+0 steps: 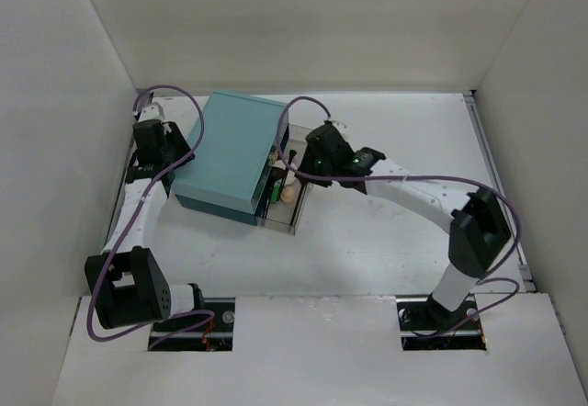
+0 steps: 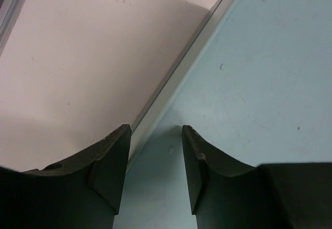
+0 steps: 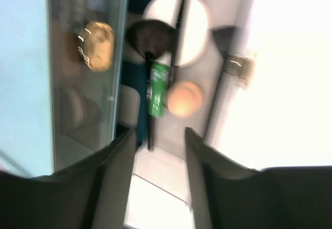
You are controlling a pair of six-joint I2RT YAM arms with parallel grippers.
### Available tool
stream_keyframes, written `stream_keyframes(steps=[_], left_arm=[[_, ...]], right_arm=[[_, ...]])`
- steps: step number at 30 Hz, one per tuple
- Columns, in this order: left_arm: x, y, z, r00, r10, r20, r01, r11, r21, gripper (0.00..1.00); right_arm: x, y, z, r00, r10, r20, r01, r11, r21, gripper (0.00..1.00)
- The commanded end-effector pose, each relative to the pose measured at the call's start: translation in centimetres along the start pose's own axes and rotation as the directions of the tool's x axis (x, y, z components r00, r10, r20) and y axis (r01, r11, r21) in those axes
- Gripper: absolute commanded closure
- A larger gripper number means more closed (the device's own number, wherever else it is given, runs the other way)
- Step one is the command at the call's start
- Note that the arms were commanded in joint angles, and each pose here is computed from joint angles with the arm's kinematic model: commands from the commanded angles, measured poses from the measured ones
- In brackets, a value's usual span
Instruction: Organize the makeup
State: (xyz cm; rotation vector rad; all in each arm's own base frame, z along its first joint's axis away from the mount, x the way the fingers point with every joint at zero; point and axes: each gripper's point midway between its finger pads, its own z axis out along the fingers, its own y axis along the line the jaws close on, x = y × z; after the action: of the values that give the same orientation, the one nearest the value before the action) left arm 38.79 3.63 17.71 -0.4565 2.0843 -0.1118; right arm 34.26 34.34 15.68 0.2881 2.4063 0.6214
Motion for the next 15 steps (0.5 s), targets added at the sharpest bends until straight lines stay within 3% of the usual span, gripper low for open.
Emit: stream_keyframes(steps=[1,4,7,15], left_arm=[[2.0,-1.0,0.4,0.998,-0.002,-0.06,0.005,0.999,0.051,0.6],[2.3,-1.4,0.5,0.998,0.006,-0.066,-0.002,0.998,0.06,0.61],[2.5,-1.5,0.5,0.997,0.011,-0.072,-0.006,0.998,0.062,0.61],[3.4,-2.4,0.7,0.995,0.03,-0.099,-0.023,0.997,0.072,0.61]], right_arm=[[-1.9,-3.4,-2.3,0.996,0.001,0.09,-0.006,0.999,0.05,0.59],[0.9,-9.2,-0.6,1.0,0.011,0.02,-0.015,0.985,0.169,0.77],[1.7,-9.4,0.7,1.0,0.009,0.003,-0.009,0.983,0.181,0.77],[0.7,-2.4,6.2,1.0,0.014,0.012,-0.014,1.0,-0.004,0.79]])
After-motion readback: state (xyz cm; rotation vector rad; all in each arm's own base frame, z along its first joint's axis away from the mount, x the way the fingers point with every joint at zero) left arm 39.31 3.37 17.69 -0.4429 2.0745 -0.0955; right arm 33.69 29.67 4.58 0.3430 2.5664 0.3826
